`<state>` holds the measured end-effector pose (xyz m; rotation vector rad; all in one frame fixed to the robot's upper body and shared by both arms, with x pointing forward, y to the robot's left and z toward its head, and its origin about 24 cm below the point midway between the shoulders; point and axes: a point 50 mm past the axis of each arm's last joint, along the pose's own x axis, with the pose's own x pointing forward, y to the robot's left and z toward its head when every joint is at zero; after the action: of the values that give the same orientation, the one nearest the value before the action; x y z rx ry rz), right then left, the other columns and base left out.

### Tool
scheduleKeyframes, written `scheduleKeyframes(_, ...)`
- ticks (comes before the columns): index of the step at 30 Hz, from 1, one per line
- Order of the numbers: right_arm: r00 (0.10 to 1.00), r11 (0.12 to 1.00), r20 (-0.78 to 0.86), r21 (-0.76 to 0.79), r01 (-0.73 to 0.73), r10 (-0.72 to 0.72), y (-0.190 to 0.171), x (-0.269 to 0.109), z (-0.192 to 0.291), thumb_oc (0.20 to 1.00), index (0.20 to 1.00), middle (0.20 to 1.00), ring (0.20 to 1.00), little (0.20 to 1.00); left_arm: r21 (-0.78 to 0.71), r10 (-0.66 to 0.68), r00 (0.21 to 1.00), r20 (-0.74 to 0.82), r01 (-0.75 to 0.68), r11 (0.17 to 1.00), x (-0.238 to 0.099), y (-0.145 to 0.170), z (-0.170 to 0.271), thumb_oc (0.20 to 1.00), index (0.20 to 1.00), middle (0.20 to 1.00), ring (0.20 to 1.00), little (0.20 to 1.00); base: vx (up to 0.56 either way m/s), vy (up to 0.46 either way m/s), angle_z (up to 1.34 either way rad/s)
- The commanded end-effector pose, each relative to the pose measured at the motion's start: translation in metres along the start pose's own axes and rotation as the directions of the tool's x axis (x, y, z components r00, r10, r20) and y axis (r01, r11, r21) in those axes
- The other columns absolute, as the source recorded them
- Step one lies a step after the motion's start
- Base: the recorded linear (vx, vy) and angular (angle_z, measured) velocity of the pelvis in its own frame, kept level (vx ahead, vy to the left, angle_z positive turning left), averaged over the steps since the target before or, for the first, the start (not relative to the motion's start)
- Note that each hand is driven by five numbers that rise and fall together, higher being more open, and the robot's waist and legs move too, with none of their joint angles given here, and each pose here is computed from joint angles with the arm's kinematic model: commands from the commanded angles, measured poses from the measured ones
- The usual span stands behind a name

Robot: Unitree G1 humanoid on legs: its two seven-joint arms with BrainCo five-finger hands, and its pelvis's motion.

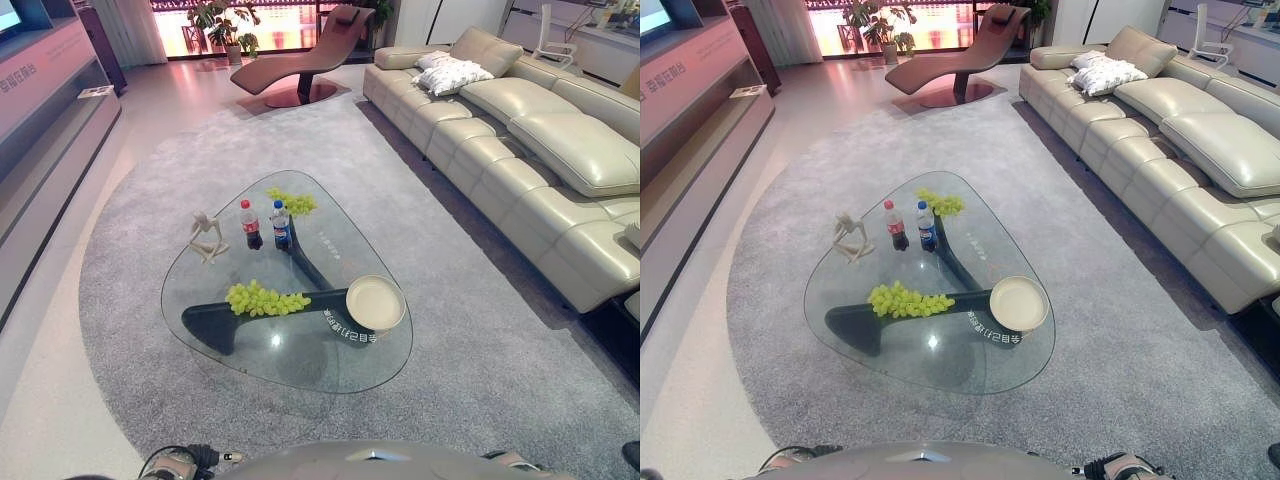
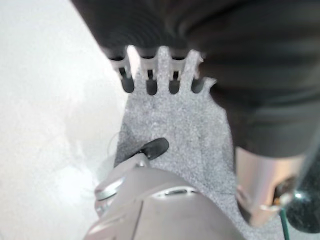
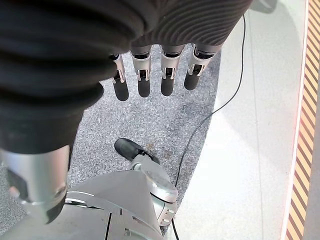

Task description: Pick up fruits into the plate

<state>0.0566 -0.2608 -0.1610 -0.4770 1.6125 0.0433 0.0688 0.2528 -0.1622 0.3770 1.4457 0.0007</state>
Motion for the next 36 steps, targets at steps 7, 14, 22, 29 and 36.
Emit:
scheduleKeyframes(7, 0.999, 0.999, 0.003, -0.029, 0.039, -0.039, -0.010, -0.004, 0.019, 1.000, 1.000, 1.000, 1.000, 1.000, 0.009, 0.068, 0.997, 0.047, -0.069, 0.998, -0.001, 0.014, 0.019, 1.000, 1.000, 1.000, 1.000, 1.000, 0.00, 0.000, 0.00)
scheduleKeyframes(14, 0.999, 0.999, 0.006, -0.017, 0.036, -0.036, -0.011, -0.004, 0.019, 1.000, 1.000, 1.000, 1.000, 1.000, -0.242, 0.141, 0.974, 0.179, -0.095, 0.966, -0.003, 0.021, 0.038, 1.000, 1.000, 1.000, 1.000, 1.000, 0.00, 0.000, 0.00)
scheduleKeyframes(22, 0.999, 0.999, 0.017, -0.008, 0.037, -0.036, -0.018, -0.005, 0.020, 1.000, 1.000, 1.000, 1.000, 1.000, -0.485, 0.300, 0.858, 0.417, -0.069, 0.872, -0.019, 0.045, 0.084, 1.000, 1.000, 1.000, 1.000, 1.000, 0.00, 0.000, 0.00)
scheduleKeyframes(29, 0.998, 0.998, 0.033, 0.003, 0.056, -0.056, -0.021, -0.004, 0.018, 1.000, 1.000, 1.000, 1.000, 1.000, -0.523, 0.468, 0.677, 0.569, -0.142, 0.840, -0.048, 0.073, 0.130, 1.000, 1.000, 1.000, 1.000, 1.000, 0.00, 0.000, 0.00)
scheduleKeyframes(36, 0.986, 0.991, 0.107, 0.045, 0.125, -0.129, -0.044, -0.011, 0.035, 1.000, 1.000, 1.000, 1.000, 1.000, -0.450, 0.643, 0.321, 0.696, -0.503, 0.738, -0.111, 0.127, 0.195, 1.000, 1.000, 1.000, 1.000, 1.000, -0.12, 0.034, -0.03)
